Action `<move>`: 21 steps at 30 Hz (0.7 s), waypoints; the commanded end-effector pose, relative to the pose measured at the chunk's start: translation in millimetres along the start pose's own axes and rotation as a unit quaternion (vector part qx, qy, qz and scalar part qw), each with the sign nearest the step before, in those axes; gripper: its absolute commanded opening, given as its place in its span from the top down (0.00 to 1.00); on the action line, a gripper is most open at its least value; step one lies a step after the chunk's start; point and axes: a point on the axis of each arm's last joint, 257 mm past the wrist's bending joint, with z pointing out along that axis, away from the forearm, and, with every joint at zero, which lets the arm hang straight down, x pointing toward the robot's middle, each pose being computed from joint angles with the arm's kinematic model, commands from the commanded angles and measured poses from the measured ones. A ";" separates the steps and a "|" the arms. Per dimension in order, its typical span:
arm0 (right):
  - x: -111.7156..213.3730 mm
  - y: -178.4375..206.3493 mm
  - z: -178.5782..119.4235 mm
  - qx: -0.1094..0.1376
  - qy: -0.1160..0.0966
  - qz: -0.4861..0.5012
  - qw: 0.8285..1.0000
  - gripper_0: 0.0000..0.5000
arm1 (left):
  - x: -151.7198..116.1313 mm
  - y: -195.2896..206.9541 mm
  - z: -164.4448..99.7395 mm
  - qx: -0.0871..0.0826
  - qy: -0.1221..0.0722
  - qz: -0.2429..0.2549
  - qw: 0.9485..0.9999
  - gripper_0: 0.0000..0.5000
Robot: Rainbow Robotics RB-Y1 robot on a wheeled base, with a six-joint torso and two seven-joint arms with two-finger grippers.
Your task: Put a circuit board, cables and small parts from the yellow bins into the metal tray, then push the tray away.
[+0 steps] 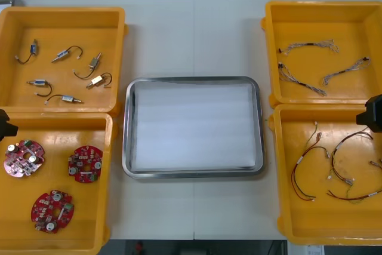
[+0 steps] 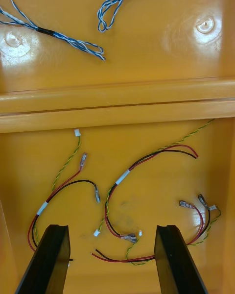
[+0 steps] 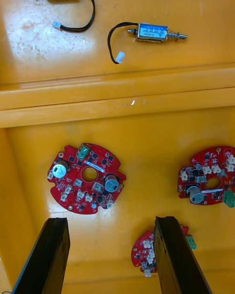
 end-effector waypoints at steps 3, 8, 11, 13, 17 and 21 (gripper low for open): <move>1.1 -4.5 -7.2 0.015 -0.003 -0.034 0.999 0.00 | 1.5 12.5 -11.7 -0.024 -0.002 -0.033 0.999 0.00; 1.1 -4.5 -7.2 0.015 -0.003 -0.034 0.999 0.00 | 1.5 12.5 -11.7 -0.024 -0.002 -0.033 0.999 0.00; 1.1 -4.5 -7.2 0.015 -0.003 -0.034 0.999 0.00 | 1.5 12.5 -11.7 -0.024 -0.002 -0.033 0.999 0.00; 1.1 -4.5 -7.2 0.015 -0.003 -0.034 0.999 0.00 | 1.5 12.5 -11.7 -0.024 -0.002 -0.033 0.999 0.00; 1.1 -4.5 -7.2 0.015 -0.003 -0.034 0.999 0.00 | 1.5 12.5 -11.7 -0.024 -0.002 -0.033 0.999 0.00; 1.1 -4.5 -7.2 0.015 -0.003 -0.034 0.999 0.00 | 1.5 12.5 -11.7 -0.024 -0.002 -0.033 0.999 0.00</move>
